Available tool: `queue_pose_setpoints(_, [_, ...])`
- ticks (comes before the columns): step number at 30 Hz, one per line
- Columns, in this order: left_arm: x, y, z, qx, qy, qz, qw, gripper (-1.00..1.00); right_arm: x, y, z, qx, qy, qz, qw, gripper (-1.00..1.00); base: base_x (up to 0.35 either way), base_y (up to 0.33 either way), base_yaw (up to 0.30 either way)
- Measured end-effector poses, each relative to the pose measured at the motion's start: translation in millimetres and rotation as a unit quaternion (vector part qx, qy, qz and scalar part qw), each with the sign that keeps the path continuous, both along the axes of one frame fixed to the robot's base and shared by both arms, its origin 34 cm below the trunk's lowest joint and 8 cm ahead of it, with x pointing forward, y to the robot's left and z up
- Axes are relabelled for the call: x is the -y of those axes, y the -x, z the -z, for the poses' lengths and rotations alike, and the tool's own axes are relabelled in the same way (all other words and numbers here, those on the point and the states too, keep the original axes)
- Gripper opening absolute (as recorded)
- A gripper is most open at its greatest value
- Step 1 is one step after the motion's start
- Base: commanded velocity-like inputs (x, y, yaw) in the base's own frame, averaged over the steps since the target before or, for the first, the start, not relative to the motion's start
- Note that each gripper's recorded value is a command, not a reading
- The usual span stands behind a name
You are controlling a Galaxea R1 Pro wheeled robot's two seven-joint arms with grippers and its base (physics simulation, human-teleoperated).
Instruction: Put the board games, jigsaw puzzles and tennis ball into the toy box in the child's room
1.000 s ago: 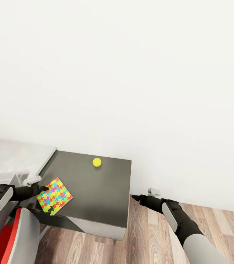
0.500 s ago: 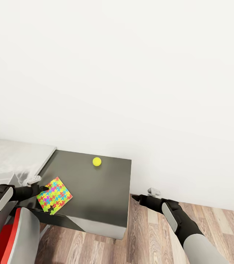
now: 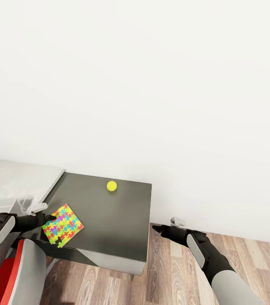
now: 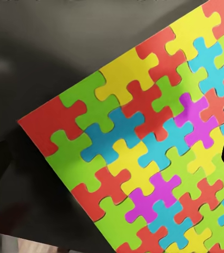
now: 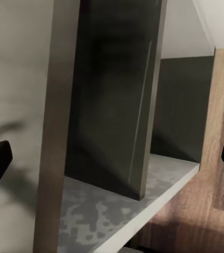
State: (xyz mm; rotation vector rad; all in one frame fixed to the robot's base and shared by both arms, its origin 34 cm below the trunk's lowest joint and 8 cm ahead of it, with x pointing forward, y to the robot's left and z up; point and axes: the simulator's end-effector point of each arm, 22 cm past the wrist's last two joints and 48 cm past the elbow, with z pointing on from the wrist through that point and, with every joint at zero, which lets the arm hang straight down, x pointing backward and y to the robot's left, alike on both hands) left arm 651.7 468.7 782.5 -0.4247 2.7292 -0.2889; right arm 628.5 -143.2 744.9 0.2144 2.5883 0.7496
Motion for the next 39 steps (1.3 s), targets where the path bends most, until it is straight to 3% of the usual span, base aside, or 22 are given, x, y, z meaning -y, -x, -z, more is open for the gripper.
queue_pose_setpoints(39, [1.3,1.7,4.7,-0.003,0.003,0.001,1.0,1.0,7.2,1.3,5.0,-0.006,0.0,0.007,1.0,1.0,0.0,0.0,0.0])
